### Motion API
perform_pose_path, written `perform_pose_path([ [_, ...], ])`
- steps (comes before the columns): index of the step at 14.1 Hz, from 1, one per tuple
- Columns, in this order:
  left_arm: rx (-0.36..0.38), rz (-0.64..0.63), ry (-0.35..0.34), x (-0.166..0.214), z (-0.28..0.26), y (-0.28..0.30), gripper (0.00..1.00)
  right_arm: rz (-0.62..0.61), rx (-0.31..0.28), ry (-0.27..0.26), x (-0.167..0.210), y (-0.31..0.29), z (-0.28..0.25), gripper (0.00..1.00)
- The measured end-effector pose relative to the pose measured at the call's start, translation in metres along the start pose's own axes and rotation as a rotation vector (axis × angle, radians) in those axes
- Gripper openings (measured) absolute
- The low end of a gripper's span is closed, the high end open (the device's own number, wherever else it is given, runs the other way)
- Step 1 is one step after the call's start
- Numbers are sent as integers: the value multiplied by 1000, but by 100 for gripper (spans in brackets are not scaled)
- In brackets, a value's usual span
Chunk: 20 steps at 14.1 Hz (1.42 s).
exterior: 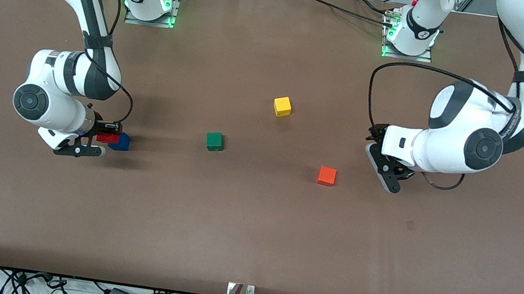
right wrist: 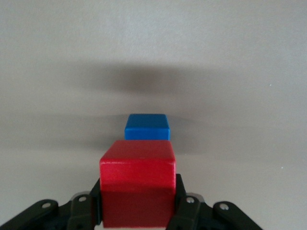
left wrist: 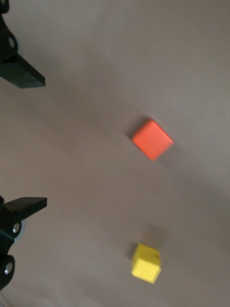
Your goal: Pass red block to right arm, stack on blue
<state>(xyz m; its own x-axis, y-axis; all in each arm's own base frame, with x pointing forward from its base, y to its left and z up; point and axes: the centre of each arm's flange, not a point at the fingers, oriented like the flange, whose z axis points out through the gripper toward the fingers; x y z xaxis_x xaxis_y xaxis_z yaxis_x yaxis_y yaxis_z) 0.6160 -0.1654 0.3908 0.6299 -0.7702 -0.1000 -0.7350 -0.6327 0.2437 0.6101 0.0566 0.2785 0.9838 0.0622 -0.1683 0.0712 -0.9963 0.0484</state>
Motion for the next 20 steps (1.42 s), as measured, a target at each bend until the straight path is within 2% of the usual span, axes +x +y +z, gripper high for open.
perform_pose_path([
  [1,53,-40,-52,-6,-2,-3,100,14,-1,13,0,0,2,56],
  [3,103,-152,-103,-14,-8,-2,100,20,-3,29,-2,-3,11,56],
  [7,143,-405,-118,-32,-35,5,100,52,-6,28,-6,-10,19,56],
  [10,187,-528,-71,-44,-73,12,100,59,-6,23,-8,-9,22,56],
  [15,226,-589,35,-65,-159,8,100,65,-8,10,-13,-6,32,56],
  [18,239,-644,69,-82,-179,-7,100,69,-9,9,-14,-4,35,56],
  [20,216,-704,98,-102,-190,-19,100,72,-9,14,-14,-2,34,56],
])
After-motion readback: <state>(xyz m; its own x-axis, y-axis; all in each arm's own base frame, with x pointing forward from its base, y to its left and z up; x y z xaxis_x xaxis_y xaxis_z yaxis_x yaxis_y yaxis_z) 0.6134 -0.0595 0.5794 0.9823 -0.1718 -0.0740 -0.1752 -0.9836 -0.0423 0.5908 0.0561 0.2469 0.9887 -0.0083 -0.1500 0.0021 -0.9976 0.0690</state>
